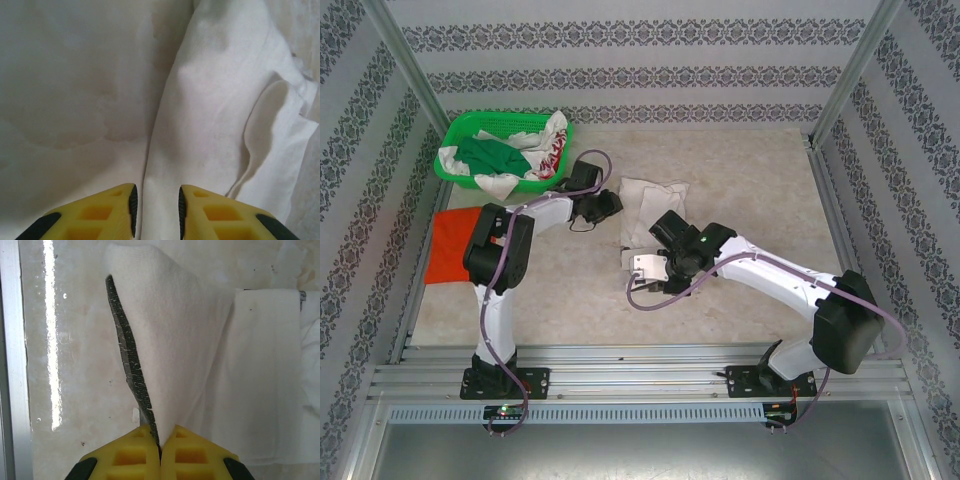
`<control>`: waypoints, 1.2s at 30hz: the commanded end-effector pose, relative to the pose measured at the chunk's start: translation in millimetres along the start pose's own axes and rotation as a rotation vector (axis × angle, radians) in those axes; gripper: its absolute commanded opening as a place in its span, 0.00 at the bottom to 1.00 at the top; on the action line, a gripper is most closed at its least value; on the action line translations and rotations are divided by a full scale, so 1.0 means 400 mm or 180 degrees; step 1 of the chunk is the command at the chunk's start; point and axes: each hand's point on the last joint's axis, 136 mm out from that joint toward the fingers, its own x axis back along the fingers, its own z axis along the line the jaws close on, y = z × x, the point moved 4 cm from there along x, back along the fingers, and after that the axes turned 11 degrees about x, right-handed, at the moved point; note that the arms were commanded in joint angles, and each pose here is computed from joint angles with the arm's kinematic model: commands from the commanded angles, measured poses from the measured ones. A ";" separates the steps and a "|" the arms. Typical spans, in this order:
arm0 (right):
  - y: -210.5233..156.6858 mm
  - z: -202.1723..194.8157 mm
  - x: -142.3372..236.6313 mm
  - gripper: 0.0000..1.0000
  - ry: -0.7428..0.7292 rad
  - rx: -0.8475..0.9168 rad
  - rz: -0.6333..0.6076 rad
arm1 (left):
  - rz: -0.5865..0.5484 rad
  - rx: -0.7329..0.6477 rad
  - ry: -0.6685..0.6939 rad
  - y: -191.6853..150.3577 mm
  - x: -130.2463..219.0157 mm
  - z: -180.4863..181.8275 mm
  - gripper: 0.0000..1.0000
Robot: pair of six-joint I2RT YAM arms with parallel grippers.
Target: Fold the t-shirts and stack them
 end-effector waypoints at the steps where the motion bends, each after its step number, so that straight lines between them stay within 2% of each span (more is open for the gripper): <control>1: 0.004 -0.010 0.011 0.00 0.0008 0.0049 -0.0021 | 0.0185 0.0062 0.0009 -0.017 -0.023 -0.009 0.27; 3: 0.003 -0.013 0.010 0.00 0.0009 0.0044 -0.0016 | 0.0214 0.0071 -0.0031 -0.016 -0.036 -0.014 0.24; 11: 0.000 -0.021 0.012 0.00 -0.0012 0.0052 -0.0011 | 0.0270 0.0126 0.0059 -0.013 -0.074 0.003 0.22; 17: -0.005 -0.058 0.038 0.00 -0.0217 0.0065 -0.0008 | 0.0364 0.0071 0.0066 -0.027 -0.081 0.012 0.00; 26: -0.023 -0.199 0.079 0.00 -0.0668 0.0192 0.0194 | 0.0461 0.0030 0.0181 -0.062 -0.088 0.067 0.00; 36: -0.047 -0.384 0.080 0.00 -0.0891 0.0298 0.0344 | 0.0524 0.0164 0.0299 -0.066 -0.100 0.124 0.00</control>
